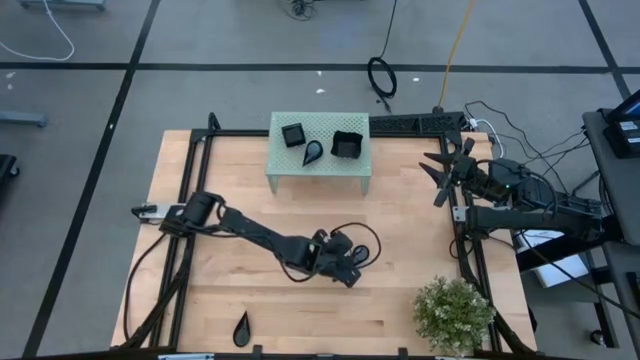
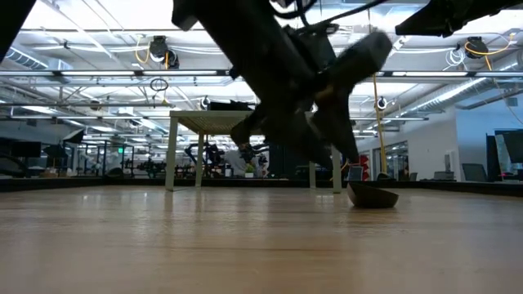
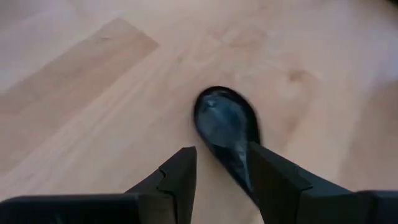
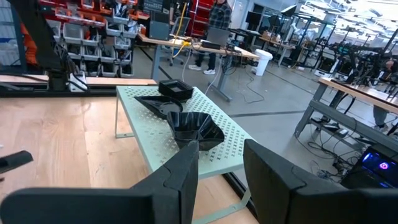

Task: Pick & Place Mini shaped plates
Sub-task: Stack the black drop shaped plate on top of the other black drop shaped plate on the shelf

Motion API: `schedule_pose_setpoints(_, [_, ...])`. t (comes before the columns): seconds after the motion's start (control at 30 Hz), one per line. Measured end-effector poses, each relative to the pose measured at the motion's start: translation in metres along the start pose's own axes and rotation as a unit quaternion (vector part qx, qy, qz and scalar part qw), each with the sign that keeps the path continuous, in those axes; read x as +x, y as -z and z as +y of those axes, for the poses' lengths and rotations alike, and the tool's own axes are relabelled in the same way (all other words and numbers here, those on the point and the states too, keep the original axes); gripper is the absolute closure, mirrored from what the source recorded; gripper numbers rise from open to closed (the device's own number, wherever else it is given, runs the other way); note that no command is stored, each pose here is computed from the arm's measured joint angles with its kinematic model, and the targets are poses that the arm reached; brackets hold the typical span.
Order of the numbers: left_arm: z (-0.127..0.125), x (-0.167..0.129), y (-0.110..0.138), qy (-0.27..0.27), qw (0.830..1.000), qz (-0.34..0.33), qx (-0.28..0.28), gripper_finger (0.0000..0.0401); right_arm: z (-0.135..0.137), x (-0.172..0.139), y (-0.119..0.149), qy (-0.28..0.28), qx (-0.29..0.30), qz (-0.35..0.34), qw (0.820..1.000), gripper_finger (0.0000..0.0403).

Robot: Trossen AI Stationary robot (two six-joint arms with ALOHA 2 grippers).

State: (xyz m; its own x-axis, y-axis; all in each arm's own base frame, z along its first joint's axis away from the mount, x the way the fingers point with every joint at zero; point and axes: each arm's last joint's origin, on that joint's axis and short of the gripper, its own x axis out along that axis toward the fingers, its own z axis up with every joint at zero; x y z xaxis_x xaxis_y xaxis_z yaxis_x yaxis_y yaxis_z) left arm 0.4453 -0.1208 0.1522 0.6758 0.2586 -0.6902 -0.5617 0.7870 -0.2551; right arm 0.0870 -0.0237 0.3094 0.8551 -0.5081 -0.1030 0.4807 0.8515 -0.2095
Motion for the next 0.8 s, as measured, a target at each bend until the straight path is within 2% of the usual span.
schedule_pose_setpoints(0.13, [0.004, 0.011, 0.007, -0.022, 1.000, -0.007, 0.005, 0.0256, 0.000, 0.000, 0.000, 0.000, 0.000, -0.001, 1.000, 0.0287])
schedule_pose_setpoints(0.5, [0.005, 0.020, 0.014, -0.018, 1.000, 0.010, -0.001, 0.0256, 0.000, 0.000, 0.000, 0.000, 0.000, 0.000, 1.000, 0.0287])
schedule_pose_setpoints(0.8, [0.008, 0.025, 0.014, 0.002, 0.999, 0.037, 0.031, 0.0257, 0.000, 0.000, 0.000, 0.000, 0.000, 0.000, 1.000, 0.0287])
